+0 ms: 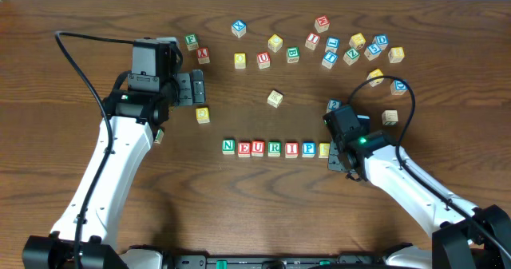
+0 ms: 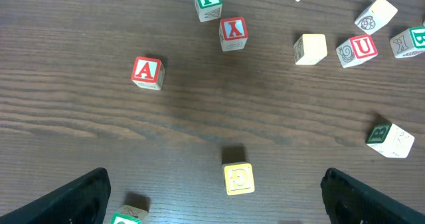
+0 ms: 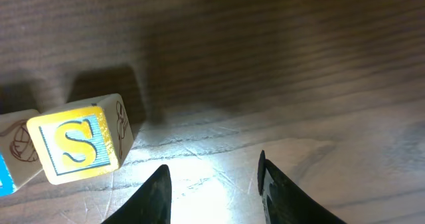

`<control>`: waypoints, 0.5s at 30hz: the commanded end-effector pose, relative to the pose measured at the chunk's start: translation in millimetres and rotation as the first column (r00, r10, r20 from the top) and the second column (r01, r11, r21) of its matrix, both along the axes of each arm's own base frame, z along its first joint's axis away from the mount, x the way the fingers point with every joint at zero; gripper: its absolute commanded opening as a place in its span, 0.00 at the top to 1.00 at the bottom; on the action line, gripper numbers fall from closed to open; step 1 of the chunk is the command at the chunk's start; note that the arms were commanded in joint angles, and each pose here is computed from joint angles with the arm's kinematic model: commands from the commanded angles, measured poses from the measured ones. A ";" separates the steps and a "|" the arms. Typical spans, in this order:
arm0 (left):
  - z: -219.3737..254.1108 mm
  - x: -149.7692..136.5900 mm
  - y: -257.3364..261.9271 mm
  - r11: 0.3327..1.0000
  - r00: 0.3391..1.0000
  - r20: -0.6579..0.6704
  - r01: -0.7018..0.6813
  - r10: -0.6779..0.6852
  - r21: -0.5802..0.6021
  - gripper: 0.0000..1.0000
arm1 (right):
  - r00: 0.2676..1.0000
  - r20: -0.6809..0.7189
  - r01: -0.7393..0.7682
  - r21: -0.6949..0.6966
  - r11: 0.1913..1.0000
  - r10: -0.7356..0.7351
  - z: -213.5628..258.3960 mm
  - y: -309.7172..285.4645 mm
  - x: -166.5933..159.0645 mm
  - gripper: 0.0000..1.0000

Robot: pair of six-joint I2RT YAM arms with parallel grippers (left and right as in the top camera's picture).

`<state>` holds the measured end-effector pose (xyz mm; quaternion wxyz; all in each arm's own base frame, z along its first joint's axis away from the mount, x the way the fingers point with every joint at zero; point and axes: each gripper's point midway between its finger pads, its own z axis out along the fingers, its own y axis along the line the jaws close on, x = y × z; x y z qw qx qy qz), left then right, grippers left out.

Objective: Spell out NEURIPS

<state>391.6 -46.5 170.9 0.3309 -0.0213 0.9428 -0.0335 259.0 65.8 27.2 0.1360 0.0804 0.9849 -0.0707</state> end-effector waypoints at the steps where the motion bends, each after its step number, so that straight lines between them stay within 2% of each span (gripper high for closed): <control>1: 16.1 4.0 2.0 1.000 0.999 0.041 0.000 0.000 0.005 0.00 | 1.000 0.004 0.023 0.027 0.999 -0.023 -0.8 1.0 -2.0 0.62; 10: 16.1 4.0 2.0 1.000 0.999 0.041 0.000 0.000 0.005 0.00 | 1.000 0.008 0.022 0.029 0.999 -0.023 -0.8 1.4 -1.2 0.63; 15: 16.1 4.0 2.0 1.000 0.999 0.041 0.000 0.000 0.005 0.00 | 0.999 0.029 0.022 0.037 0.999 -0.023 0.3 3.3 3.7 0.73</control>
